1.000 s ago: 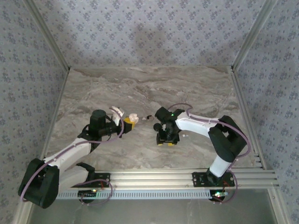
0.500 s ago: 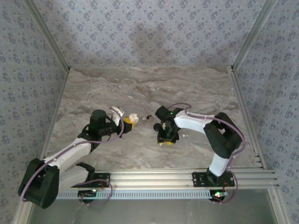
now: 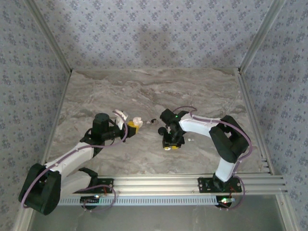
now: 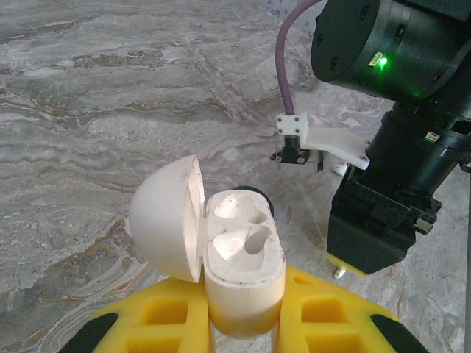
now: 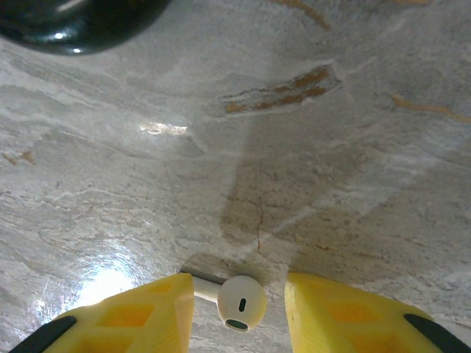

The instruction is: Insert the wireless bluetooth earbuds into the charging case

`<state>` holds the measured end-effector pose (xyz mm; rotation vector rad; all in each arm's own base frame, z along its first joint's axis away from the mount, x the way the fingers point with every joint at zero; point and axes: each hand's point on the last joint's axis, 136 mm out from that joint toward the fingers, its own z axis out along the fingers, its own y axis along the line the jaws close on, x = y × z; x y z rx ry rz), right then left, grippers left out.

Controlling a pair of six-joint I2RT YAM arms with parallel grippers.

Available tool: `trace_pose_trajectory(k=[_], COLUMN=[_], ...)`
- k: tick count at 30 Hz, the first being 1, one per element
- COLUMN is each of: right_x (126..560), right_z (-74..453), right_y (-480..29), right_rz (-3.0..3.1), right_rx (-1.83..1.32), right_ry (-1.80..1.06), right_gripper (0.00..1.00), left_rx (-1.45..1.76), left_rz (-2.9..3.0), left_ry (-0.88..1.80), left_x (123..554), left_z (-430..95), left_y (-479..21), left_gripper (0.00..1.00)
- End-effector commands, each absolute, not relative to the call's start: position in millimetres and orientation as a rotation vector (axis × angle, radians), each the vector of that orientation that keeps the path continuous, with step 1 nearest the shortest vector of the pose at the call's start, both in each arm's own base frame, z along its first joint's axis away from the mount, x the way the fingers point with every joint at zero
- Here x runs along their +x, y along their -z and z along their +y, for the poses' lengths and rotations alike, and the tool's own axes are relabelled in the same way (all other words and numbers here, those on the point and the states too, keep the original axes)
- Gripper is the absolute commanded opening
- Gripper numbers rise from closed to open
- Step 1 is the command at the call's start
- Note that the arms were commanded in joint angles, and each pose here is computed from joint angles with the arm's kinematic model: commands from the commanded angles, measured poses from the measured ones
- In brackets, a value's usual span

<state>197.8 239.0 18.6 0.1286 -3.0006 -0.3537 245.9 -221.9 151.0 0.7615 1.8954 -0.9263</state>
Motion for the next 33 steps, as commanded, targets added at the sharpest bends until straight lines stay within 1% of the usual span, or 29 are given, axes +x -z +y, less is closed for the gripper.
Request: trace_pose_trajectory(k=[1, 6, 11, 14, 16, 20, 25, 33], right_x=[230.7, 237.1, 239.6, 238.6, 237.7, 226.4, 204.2, 197.8], right_z=[270.0, 277.1, 275.5, 273.0, 267.1, 245.8, 233.1, 241.9], right_y=[-25.4, -31.7, -36.7, -42.3, -46.2, -52.5, -51.7, -39.0], right_rz=[-3.099, -3.116, -3.134, -3.148, -3.163, -3.167, -3.126, -3.078], right_rx=[0.204, 0.215, 0.213, 0.219, 0.213, 0.187, 0.11, 0.011], right_ry=[0.536, 0.582, 0.572, 0.56, 0.524, 0.379, 0.267, 0.301], right_gripper=[0.39, 0.36, 0.34, 0.34, 0.36, 0.4, 0.39, 0.37], left_rx=[0.767, 0.766, 0.767, 0.767, 0.767, 0.767, 0.767, 0.768], left_rz=[1.882, 1.882, 1.88, 1.881, 1.88, 1.879, 1.877, 1.875], left_ry=[0.92, 0.919, 0.917, 0.917, 0.918, 0.917, 0.917, 0.919], left_x=[245.1, 245.3, 245.1, 244.9, 244.6, 244.8, 245.1, 245.1], left_z=[-219.7, -219.4, -219.3, -219.2, -219.3, -219.3, -219.3, -219.7], left_y=[-154.2, -154.4, -155.0, -155.0, -155.0, -155.4, -156.2, -156.5], left_gripper=[0.07, 0.07, 0.07, 0.07, 0.07, 0.07, 0.07, 0.07])
